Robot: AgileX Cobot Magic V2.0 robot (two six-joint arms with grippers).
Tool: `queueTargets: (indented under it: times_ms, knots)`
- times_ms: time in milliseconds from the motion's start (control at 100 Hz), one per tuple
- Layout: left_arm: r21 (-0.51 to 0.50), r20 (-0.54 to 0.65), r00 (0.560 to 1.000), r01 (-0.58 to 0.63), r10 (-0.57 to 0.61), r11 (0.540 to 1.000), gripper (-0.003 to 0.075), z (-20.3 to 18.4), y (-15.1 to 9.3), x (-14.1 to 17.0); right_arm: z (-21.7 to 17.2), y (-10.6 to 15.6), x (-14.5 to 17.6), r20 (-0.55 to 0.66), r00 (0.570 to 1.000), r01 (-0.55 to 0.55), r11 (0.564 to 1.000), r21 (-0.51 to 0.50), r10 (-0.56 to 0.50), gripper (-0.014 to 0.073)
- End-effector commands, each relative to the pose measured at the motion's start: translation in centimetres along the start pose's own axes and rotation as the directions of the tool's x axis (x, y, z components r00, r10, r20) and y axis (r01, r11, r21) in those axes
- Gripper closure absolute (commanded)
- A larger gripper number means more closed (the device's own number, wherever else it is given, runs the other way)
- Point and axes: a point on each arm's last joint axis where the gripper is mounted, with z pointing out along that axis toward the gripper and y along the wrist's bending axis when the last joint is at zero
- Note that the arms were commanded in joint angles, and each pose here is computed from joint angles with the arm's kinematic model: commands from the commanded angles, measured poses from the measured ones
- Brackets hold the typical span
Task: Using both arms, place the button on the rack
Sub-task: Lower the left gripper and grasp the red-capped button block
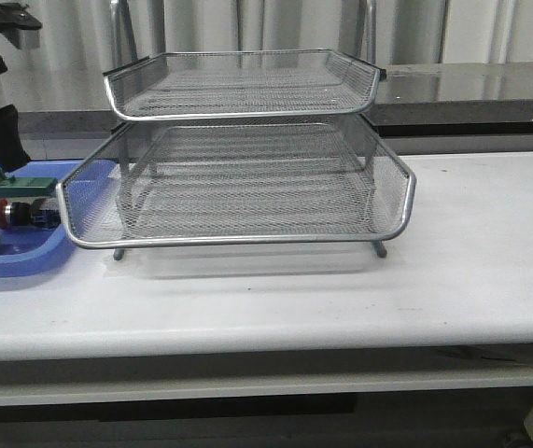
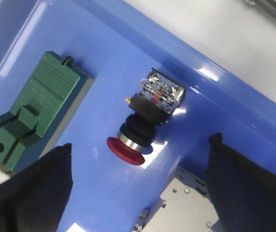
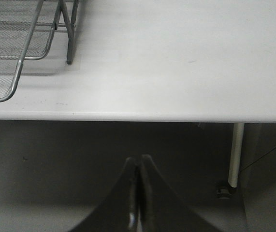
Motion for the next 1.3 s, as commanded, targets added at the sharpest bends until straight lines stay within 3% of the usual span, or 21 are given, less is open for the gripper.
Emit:
queueTargets:
  times_ms: [0,550,1160,1290]
  knots:
    - [-0.075,0.071,0.997,-0.004,0.009,0.997,0.0167,-3.0,1.2,-1.2,-0.6,-0.1,-1.3,0.086,0.996,0.002,1.000,0.013,-0.003,0.0666]
    - [-0.002,0.019,1.000,-0.022,0.022,1.000,0.0167,2.7,1.1,-0.6,-0.6,-0.1,-1.3,0.086,0.996,0.002,1.000,0.013,-0.003,0.0666]
    - [0.021,-0.002,1.000,-0.030,0.030,0.999,0.0168,5.9,0.9,0.0,-0.6,-0.1,-1.3,0.086,0.996,0.002,1.000,0.013,-0.003,0.0666]
    - [0.015,0.003,1.000,-0.030,0.030,0.999,0.0251,5.9,0.9,0.0,-0.6,-0.1,-1.3,0.086,0.996,0.002,1.000,0.013,-0.003,0.0666]
